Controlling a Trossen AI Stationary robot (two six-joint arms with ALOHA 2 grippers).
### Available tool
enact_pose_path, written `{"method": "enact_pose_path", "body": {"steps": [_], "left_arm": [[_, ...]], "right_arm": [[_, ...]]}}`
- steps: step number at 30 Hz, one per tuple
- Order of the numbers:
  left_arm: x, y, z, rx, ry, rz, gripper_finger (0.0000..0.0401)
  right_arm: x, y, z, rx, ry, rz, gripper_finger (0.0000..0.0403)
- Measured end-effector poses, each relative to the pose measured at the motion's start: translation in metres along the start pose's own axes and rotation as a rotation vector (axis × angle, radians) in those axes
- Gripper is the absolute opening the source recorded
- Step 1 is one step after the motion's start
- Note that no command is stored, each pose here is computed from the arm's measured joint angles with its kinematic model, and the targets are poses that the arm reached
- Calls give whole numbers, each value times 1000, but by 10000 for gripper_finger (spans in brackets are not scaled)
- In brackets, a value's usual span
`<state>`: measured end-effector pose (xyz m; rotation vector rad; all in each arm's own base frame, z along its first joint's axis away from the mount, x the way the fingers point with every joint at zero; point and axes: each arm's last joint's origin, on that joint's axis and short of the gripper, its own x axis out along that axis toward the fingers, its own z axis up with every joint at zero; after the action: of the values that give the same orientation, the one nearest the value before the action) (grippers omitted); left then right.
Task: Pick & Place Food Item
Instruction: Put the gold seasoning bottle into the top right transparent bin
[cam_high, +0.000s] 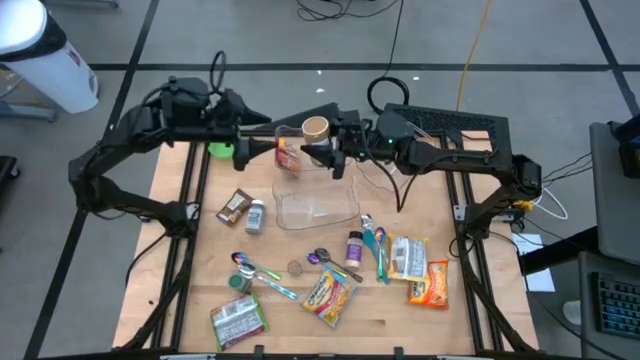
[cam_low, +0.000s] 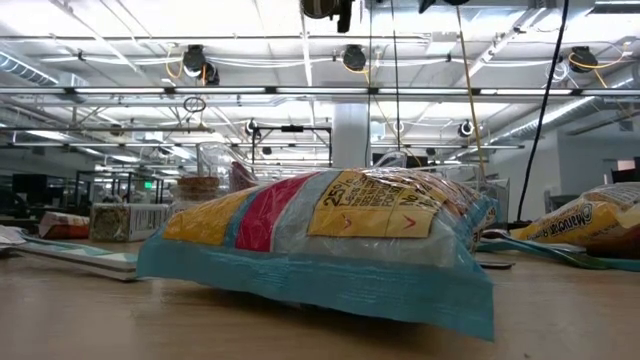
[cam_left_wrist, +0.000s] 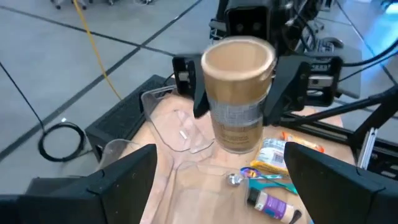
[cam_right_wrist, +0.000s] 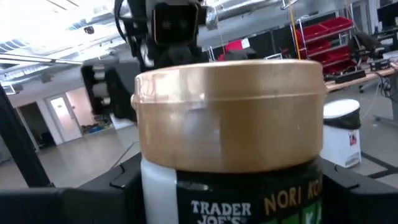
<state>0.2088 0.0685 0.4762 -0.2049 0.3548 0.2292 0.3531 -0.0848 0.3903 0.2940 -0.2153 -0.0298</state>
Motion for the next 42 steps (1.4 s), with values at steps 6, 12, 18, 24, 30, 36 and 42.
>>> {"method": "enact_pose_path", "body": {"steps": [6, 12, 18, 24, 30, 36, 42], "left_arm": [[34, -2, -5, -16, 81, -17, 356], [71, -1, -15, -27, 178, -55, 372], [97, -2, -22, -46, 243, -176, 395], [110, -6, -20, -51, 208, -258, 398], [115, -5, -16, -47, 161, -210, 398], [116, -5, -12, -59, 116, -167, 399], [116, -5, -11, -64, 97, -163, 399]], "right_arm": [[0, 0, 0, -13, 2, -1, 261], [0, 0, 0, -12, 3, 0, 273], [0, 0, -2, -28, 22, -7, 259], [0, 1, -2, -26, 18, -2, 273], [1, 4, -3, -25, 21, 10, 259], [1, 8, -2, -21, 9, 19, 265], [1, 10, 3, -19, -45, 43, 259]]}}
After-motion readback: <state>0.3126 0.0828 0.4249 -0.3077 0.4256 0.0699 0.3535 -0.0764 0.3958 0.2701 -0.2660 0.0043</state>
